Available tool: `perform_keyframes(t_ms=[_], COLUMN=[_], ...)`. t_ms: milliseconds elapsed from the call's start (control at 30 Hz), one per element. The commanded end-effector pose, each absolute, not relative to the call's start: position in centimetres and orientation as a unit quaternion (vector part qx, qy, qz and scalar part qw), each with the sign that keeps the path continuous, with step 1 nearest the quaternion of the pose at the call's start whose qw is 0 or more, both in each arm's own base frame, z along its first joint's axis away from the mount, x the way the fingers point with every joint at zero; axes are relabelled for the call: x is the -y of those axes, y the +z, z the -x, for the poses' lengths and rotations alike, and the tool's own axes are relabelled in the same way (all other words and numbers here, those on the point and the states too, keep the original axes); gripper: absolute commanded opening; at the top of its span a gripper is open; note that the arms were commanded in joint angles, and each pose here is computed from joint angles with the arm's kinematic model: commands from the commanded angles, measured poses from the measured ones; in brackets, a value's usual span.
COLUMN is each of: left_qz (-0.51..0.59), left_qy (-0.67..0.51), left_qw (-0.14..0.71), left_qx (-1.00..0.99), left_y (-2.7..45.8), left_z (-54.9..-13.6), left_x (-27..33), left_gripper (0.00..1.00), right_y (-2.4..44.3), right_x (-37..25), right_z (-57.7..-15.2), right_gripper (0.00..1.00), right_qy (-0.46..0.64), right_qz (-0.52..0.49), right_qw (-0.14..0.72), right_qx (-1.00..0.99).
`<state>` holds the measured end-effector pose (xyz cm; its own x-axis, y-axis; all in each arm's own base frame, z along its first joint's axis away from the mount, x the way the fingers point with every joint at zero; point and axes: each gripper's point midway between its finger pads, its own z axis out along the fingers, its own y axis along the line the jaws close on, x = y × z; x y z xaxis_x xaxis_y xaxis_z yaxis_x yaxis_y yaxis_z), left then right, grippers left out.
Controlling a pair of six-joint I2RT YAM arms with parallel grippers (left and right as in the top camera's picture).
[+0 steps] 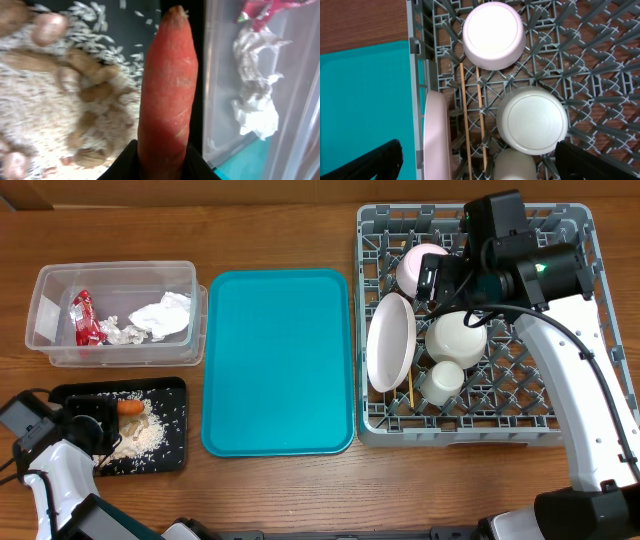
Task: Sort waste into correct bins and load items into the dishwasher
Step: 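Lift the carrot and carry it left to the black rice tray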
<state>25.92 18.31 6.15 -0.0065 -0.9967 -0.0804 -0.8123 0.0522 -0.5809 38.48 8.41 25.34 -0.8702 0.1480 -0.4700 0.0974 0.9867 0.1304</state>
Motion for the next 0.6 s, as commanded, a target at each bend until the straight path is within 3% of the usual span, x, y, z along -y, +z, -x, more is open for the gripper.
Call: perform_keyframes(t_ms=[0,367,500,567], left_qz=[0.656,0.678,0.679,0.677], left_qy=[-0.204,-0.210,-0.210,-0.211], left_qw=[0.245,0.195,0.197,0.205], left_qx=[-0.684,-0.676,-0.675,-0.675], left_y=[6.2,3.1,2.8,2.9], left_z=[-26.7,-27.0,-27.2,-27.5], left_x=[-17.6,-16.8,-17.0,-17.2], left_gripper=[0.11,0.07,0.10,0.20], right_y=[25.3,25.3,25.3,25.3], right_x=[-8.3,-8.3,-8.3,-8.3], right_z=[-38.6,-38.6,-38.6,-38.6], right_gripper=[1.00,1.00,1.00,1.00], right_qy=[0.048,0.048,0.048,0.048], right_qz=[-0.066,-0.065,-0.066,-0.066], right_qw=[0.249,0.249,0.249,0.249], right_qx=[-0.965,-0.965,-0.965,-0.965])
